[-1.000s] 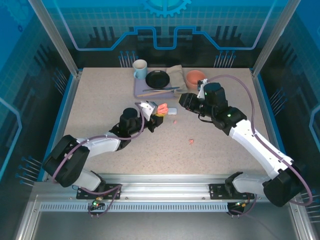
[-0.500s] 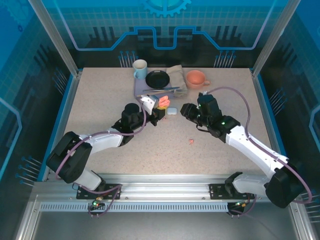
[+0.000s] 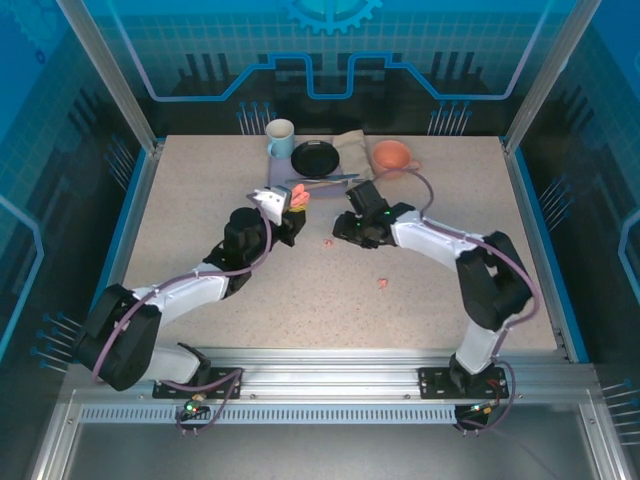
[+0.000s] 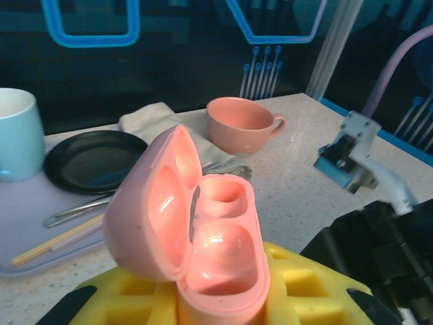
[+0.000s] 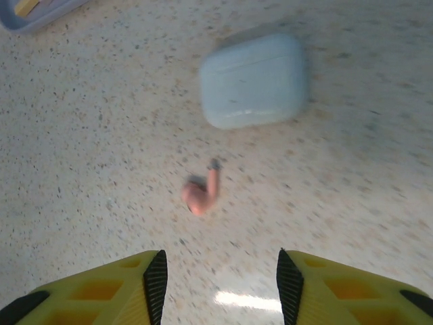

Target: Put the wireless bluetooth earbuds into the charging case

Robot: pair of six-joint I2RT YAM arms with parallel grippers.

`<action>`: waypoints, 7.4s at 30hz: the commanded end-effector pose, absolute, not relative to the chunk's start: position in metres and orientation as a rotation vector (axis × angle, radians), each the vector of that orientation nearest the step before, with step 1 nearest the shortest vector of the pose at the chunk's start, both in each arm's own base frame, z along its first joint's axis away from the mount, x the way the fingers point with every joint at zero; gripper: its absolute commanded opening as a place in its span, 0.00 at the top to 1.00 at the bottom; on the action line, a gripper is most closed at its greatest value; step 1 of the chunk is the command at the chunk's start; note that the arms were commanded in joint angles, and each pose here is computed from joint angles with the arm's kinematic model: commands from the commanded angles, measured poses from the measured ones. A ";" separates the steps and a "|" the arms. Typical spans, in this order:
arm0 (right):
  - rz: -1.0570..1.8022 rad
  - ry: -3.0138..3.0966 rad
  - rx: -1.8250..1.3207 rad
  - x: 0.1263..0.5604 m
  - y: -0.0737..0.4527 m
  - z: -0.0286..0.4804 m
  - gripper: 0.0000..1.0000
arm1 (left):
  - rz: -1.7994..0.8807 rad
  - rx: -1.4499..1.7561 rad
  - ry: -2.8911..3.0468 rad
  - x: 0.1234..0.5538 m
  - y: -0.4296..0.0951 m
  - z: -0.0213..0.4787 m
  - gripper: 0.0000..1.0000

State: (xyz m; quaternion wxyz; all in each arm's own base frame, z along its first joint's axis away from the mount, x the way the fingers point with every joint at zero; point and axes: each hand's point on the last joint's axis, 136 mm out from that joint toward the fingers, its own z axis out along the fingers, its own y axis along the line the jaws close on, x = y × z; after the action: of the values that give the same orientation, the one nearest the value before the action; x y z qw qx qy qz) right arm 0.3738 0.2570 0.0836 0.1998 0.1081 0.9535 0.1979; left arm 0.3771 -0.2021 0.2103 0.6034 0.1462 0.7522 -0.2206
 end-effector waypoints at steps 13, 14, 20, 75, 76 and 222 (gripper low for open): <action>0.588 2.785 -0.014 0.404 0.323 0.042 0.51 | -0.467 0.242 1.754 0.371 -0.167 0.218 1.00; 0.577 2.793 -0.012 0.403 0.322 0.039 0.51 | -0.468 0.241 1.755 0.371 -0.167 0.218 1.00; 0.529 2.841 -0.009 0.394 0.313 0.025 0.52 | -0.473 0.241 1.754 0.370 -0.166 0.218 1.00; 0.022 2.815 -0.130 0.359 0.239 0.033 0.56 | -0.521 0.227 1.736 0.367 -0.169 0.227 1.00; 0.028 2.809 -0.096 0.360 0.232 0.036 0.56 | -0.521 0.226 1.735 0.367 -0.169 0.227 1.00; 0.353 2.862 0.195 0.371 0.288 0.047 0.53 | -0.592 0.229 1.721 0.371 -0.179 0.231 1.00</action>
State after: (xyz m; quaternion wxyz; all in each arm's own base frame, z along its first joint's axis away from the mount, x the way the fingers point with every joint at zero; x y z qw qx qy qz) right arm 0.3744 0.2860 0.0563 0.1461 0.0853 0.9768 0.1309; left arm 0.3702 -0.1793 0.2162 0.5929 0.1056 0.7616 -0.2394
